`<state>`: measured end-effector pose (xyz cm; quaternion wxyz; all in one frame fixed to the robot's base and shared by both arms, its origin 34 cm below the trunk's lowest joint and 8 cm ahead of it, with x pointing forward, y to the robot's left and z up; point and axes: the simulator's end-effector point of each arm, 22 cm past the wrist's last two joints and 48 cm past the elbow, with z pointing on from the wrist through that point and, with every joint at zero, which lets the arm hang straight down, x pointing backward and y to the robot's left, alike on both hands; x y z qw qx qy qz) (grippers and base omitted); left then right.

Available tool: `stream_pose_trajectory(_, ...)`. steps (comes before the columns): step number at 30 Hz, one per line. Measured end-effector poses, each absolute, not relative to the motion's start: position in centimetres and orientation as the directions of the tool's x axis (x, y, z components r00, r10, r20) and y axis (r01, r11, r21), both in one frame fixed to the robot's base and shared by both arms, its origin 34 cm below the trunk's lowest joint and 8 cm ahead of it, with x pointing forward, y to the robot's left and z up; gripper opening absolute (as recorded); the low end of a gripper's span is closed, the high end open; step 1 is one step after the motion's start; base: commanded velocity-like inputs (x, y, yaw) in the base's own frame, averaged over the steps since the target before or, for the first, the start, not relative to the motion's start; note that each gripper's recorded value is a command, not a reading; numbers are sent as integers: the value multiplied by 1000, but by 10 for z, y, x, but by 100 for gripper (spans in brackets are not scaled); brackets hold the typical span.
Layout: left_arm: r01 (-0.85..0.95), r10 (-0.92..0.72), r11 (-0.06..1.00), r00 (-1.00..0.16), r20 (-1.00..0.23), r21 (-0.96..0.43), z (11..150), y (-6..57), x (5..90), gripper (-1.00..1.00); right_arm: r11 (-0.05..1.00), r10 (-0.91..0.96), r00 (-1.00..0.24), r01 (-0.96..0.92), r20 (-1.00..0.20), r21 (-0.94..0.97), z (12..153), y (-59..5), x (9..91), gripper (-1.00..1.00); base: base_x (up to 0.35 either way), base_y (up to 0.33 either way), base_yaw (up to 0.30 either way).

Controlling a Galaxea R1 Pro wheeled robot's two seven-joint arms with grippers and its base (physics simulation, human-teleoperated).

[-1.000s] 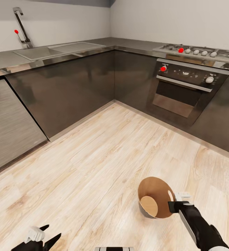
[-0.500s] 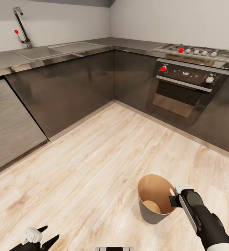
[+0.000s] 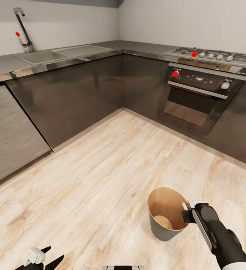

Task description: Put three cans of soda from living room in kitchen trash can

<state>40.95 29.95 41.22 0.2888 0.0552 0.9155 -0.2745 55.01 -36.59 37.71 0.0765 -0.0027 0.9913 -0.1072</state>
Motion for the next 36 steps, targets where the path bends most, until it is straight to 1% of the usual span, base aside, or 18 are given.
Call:
stream_pose_trajectory(27, 272, -58, 843, -813, -580, -465, 420, 299, 415, 100, 977, -21, -984, 17, -174, -212, 388, -366, 555, -100, 0, 0, 0)
stream_pose_trajectory(36, 278, -58, 843, -804, -592, -461, 424, 299, 418, 100, 978, -27, -976, 19, -215, -209, 402, -364, 562, -100, 0, 0, 0)
